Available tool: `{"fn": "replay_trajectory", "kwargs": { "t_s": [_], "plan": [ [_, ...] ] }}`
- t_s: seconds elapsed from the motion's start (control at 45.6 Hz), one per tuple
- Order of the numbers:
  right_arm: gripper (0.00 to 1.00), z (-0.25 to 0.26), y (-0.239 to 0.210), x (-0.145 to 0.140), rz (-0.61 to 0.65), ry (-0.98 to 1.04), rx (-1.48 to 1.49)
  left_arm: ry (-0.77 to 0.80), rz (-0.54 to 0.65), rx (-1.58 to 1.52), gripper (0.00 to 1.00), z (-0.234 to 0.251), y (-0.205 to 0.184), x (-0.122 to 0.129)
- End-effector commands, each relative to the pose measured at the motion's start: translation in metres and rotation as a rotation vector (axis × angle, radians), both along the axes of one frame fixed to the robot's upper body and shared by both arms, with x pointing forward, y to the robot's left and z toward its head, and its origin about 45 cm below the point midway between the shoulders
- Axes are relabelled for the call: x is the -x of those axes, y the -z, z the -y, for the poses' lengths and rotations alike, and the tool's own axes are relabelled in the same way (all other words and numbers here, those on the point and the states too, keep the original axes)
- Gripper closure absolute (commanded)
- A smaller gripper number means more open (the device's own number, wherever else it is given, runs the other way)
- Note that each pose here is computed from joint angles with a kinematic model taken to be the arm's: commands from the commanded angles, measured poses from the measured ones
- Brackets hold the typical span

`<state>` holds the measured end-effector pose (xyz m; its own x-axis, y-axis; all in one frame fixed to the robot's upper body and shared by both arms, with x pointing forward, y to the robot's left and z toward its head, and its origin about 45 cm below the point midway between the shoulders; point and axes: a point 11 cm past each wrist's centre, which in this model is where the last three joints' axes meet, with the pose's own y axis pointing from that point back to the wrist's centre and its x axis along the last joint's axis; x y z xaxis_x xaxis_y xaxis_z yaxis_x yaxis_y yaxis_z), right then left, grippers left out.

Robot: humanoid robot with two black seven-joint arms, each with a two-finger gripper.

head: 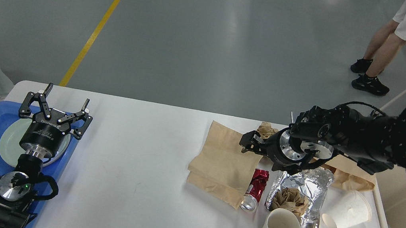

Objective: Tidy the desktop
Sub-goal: 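Lower the right gripper onto the flat brown paper sheet, then grasp the flat brown paper sheet with the right gripper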

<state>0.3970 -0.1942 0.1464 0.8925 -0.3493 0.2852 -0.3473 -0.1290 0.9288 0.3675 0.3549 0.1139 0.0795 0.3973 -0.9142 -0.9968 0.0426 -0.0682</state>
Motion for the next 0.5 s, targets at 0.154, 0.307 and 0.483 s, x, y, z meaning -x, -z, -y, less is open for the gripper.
{"fn": "replay_trajectory", "kwargs": {
  "t_s": [0.154, 0.307, 0.483],
  "plan": [
    [0.0, -0.017, 0.015, 0.0, 0.061, 0.034, -0.038, 0.0, 0.002, 0.0, 0.04, 0.0, -0.001, -0.001],
    [0.0, -0.027, 0.035, 0.004, 0.085, -0.034, -0.009, 0.001, 0.001, -0.001, 0.04, 0.0, -0.001, -0.001],
    [0.0, -0.036, 0.046, 0.002, 0.122, -0.064, -0.012, 0.001, 0.0, 0.0, 0.04, 0.0, 0.0, 0.0]
  ]
}}
